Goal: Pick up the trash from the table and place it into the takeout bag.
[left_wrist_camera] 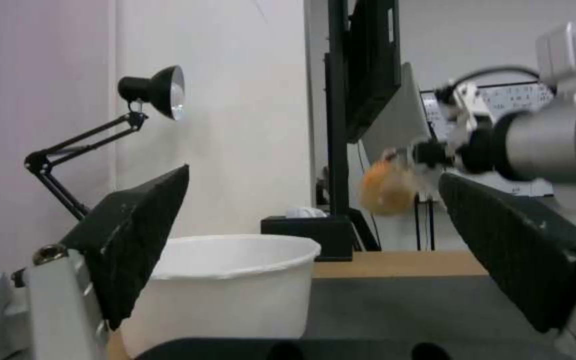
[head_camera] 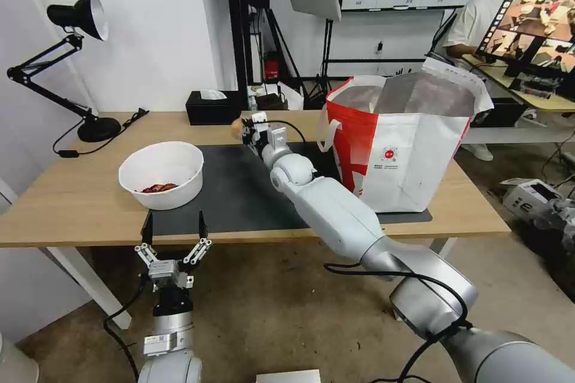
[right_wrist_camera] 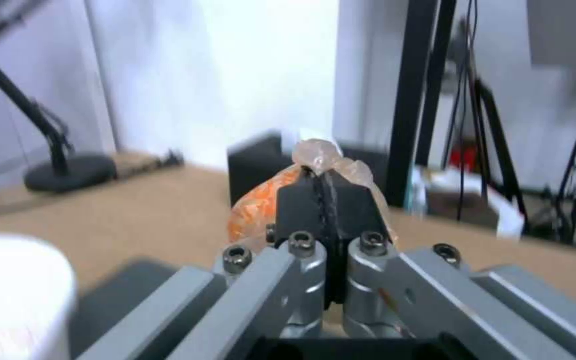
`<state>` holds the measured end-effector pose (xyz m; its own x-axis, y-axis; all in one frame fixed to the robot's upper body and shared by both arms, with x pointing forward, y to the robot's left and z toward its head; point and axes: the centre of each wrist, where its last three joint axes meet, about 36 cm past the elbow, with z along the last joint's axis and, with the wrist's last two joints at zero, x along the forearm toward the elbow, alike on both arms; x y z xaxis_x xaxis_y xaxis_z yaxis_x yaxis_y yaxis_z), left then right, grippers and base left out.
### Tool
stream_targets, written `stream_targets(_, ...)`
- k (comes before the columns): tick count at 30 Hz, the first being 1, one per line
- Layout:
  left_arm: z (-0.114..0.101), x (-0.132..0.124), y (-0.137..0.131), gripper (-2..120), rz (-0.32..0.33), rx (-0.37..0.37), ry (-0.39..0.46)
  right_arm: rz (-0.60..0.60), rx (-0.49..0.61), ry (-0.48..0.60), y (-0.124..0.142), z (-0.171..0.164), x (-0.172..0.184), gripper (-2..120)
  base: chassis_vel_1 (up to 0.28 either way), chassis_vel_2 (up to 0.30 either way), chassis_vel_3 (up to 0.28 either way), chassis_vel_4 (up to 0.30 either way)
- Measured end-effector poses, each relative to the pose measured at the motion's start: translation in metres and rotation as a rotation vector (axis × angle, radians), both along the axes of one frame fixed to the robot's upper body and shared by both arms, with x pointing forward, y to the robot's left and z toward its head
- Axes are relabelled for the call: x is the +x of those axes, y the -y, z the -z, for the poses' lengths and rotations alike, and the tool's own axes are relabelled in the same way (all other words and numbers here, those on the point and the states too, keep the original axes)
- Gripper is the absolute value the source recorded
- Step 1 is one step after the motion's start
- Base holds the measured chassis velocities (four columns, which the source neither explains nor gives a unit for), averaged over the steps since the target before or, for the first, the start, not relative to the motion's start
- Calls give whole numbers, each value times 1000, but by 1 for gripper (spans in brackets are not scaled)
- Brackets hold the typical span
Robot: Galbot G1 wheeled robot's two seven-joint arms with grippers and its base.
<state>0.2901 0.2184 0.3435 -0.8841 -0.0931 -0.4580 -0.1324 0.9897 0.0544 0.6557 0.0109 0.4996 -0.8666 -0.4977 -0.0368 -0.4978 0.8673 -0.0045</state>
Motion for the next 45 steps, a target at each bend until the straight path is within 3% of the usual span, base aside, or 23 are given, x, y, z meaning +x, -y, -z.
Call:
stream_targets(9, -1, -1, -1, 100, -3, 1, 1, -4, 29, 178, 1, -63, -17, 0, 0, 0, 0, 0)
stream_targets(12, -1, -2, -1, 100, -4, 1, 1, 11, 35, 259, 9, -93, -28, 0, 0, 0, 0, 0)
stream_targets(19, -2, -3, -2, 100, -5, 1, 2, 77, 28, 335, 33, -132, -45, 0, 0, 0, 0, 0)
stream_targets(32, -4, -6, -1, 100, -3, 2, -2, 346, -61, 388, 84, -169, -77, 0, 0, 0, 0, 0)
stream_targets(39, -4, -5, 2, 100, 6, 2, -2, 502, -135, 392, 144, -186, -90, 0, 0, 0, 0, 0)
stream_targets(45, -5, -1, 7, 100, 21, 7, 1, 525, -167, 314, 181, -189, -123, 0, 0, 0, 0, 0)
